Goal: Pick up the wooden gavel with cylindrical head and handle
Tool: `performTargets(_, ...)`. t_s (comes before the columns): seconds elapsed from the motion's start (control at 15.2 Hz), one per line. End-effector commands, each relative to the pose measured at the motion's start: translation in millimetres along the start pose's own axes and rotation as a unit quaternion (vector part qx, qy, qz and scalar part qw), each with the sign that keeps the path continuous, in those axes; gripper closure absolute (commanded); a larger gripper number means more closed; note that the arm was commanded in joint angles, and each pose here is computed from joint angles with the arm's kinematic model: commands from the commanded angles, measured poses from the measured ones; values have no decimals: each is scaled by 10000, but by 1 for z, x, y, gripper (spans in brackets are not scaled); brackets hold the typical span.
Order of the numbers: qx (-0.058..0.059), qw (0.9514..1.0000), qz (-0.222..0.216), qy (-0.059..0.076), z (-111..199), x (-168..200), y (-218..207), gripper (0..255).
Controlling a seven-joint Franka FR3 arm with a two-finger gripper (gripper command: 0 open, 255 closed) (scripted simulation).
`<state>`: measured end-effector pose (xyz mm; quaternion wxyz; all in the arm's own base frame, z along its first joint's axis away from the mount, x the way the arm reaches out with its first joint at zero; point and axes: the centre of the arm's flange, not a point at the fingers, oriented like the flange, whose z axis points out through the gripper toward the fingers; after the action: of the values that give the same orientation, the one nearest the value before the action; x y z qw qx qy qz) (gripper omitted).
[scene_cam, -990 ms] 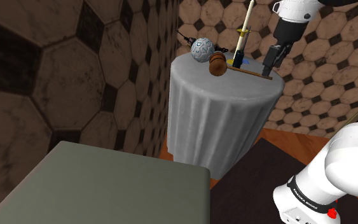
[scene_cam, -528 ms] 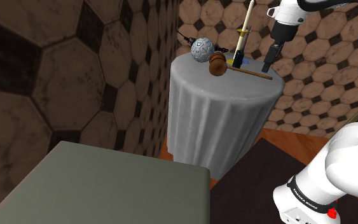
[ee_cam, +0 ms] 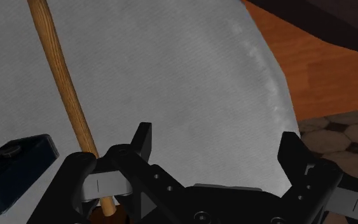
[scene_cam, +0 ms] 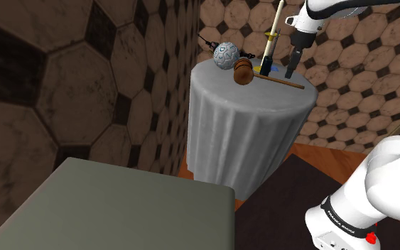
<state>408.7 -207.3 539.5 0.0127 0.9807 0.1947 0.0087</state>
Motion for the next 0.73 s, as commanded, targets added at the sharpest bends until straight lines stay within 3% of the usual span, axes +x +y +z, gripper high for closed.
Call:
performTargets(0.0,29,9997,-257,14,8,7,26,0)
performTargets(0.33,130,9964,-841,53,31,35,84,0)
performTargets(0.66,232,9895,-1423,91,55,69,138,0)
